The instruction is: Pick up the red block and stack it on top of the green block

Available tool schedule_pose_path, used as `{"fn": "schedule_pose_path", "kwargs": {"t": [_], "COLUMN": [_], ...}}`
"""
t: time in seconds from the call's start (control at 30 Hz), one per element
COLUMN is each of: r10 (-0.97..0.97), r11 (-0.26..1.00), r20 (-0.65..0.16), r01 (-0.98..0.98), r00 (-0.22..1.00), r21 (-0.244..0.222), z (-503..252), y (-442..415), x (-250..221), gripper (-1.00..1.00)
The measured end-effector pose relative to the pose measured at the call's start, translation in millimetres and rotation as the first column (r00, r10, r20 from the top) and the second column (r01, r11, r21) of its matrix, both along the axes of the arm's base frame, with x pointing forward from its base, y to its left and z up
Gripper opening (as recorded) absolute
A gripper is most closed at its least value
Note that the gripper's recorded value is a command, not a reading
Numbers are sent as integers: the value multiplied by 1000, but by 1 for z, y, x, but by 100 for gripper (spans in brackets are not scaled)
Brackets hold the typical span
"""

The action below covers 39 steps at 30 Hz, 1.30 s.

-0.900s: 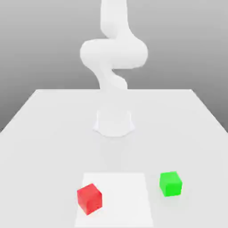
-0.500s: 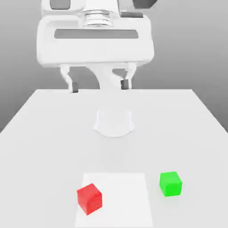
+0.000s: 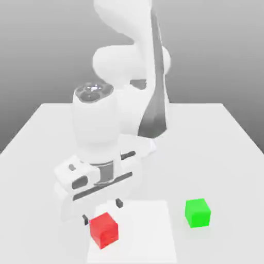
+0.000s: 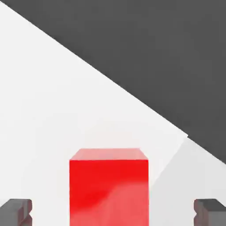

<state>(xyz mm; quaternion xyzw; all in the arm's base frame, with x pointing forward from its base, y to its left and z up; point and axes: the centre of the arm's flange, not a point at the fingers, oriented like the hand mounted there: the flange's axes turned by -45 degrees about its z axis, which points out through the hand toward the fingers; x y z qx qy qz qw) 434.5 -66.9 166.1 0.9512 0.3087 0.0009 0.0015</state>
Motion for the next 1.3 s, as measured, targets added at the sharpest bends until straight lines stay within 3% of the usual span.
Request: {"fn": "schedule_pose_path", "kwargs": {"t": [0.03,0.07,0.3,0.5,0.77,1.03,1.27,1.3], "r10": [-1,-1,0,-1,18,13,-8,-9], "r11": [1000,1000,1000,1000,1000,1000,1000,1000], "r20": [-1,-2,-4,-4,-6,-4,-3,-3], "r01": [1,1,0,1,-18,-13,8,9], "r00": [1000,1000,1000,1000,1000,1000,1000,1000], "r21": [0,1,2,3,7,4,3,2], "z": [-12,-19,-18,40,62,79,22,16], "y": [0,0,0,6,129,233,241,240], "x": [-1,-2,-2,-2,-19,-67,-73,-74], "gripper": [0,-100,-100,-100,-100,-100,-100,100]}}
